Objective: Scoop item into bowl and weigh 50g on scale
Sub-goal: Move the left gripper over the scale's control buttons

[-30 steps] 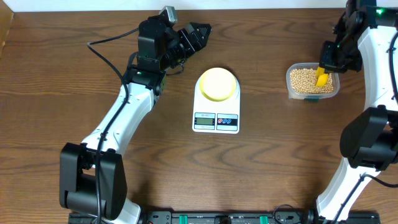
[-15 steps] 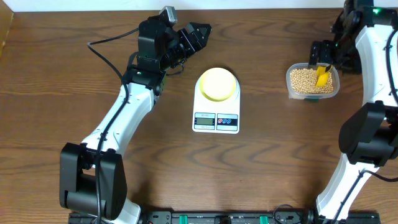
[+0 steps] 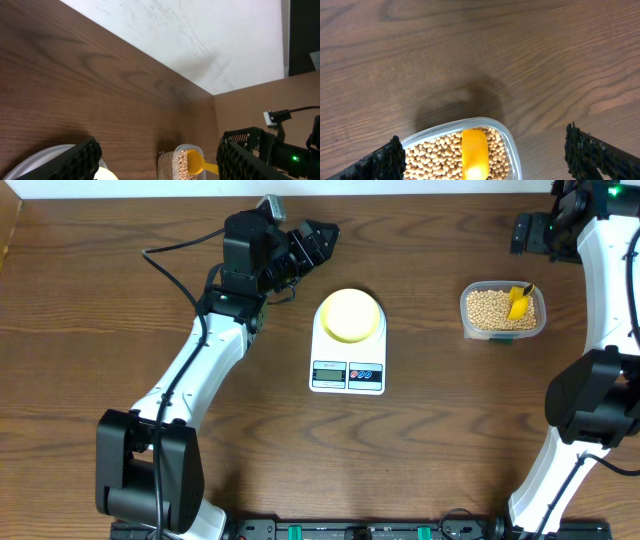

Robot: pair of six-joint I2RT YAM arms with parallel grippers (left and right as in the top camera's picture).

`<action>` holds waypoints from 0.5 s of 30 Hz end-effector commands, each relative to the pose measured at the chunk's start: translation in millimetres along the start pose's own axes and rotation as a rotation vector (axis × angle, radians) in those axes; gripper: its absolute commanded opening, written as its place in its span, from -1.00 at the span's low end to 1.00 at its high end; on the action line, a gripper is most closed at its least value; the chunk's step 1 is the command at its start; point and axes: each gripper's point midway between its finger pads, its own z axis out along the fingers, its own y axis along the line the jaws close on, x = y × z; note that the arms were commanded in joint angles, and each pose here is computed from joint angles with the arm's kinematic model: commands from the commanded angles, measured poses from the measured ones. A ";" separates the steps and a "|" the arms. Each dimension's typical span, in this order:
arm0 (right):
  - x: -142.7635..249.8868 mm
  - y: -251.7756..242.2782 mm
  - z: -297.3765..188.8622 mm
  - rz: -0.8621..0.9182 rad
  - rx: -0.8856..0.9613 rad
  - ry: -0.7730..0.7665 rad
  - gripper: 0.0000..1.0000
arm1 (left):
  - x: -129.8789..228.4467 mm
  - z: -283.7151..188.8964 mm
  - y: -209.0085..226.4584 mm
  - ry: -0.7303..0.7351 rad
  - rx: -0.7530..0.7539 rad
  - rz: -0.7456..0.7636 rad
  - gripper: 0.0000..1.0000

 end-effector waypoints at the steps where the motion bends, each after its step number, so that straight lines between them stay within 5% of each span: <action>1: -6.0 -6.3 -4.5 -0.006 0.025 -0.022 0.99 | -1.9 -1.0 -6.0 0.000 0.016 0.020 0.51; 4: -5.9 -6.3 -4.3 -0.006 0.025 -0.021 0.99 | 0.0 -1.0 -7.0 0.011 0.023 0.036 0.51; 9: -6.0 -6.3 -4.3 -0.007 0.025 -0.021 0.98 | 21.7 -8.6 -41.1 0.122 0.218 0.321 0.54; 10: -6.0 -6.3 -4.3 -0.006 0.025 -0.021 0.99 | 27.5 -13.1 -46.3 0.153 0.253 0.360 0.91; 15: -5.9 -6.3 -4.3 -0.006 0.025 -0.021 0.99 | 40.4 -32.5 -42.3 0.272 0.213 0.417 0.95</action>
